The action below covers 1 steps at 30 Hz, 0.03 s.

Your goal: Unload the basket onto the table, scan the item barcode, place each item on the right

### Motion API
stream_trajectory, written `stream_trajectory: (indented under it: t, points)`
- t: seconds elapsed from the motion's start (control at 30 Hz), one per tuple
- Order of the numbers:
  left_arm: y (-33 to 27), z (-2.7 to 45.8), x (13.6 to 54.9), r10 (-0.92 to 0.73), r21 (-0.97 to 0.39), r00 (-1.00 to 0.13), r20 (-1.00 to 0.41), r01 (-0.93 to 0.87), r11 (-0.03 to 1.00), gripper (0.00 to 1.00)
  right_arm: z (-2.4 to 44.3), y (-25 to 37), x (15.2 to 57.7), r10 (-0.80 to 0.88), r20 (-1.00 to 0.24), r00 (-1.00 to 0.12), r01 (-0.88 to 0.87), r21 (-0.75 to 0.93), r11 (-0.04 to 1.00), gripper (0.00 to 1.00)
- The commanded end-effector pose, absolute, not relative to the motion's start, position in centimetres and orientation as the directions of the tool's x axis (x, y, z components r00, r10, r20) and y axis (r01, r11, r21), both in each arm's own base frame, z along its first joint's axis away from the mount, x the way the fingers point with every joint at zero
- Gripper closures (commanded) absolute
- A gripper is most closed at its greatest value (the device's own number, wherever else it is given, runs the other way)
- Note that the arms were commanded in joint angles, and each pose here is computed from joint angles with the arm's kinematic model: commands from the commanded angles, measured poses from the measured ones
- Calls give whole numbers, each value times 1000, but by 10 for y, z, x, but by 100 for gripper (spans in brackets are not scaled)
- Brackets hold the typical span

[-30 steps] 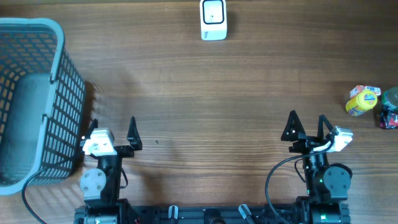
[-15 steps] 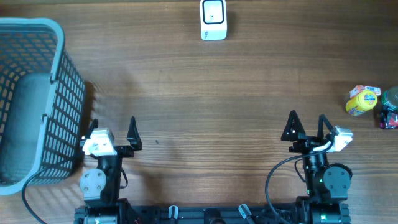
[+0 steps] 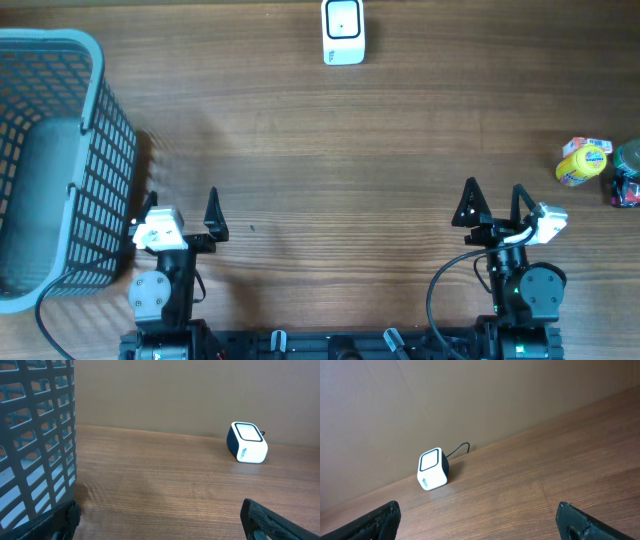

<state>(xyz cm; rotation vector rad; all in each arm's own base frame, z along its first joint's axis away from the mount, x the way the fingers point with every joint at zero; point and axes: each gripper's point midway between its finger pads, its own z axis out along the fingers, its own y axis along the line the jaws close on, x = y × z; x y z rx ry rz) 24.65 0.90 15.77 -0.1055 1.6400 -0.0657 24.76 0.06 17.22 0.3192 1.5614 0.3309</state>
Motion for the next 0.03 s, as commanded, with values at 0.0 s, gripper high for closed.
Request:
stream_trajectory:
  t: [0.0]
  points:
    - [10, 156, 246, -104, -102, -73, -992, -33, 994, 0, 175, 5, 247, 385, -923, -15, -33, 385, 922, 0]
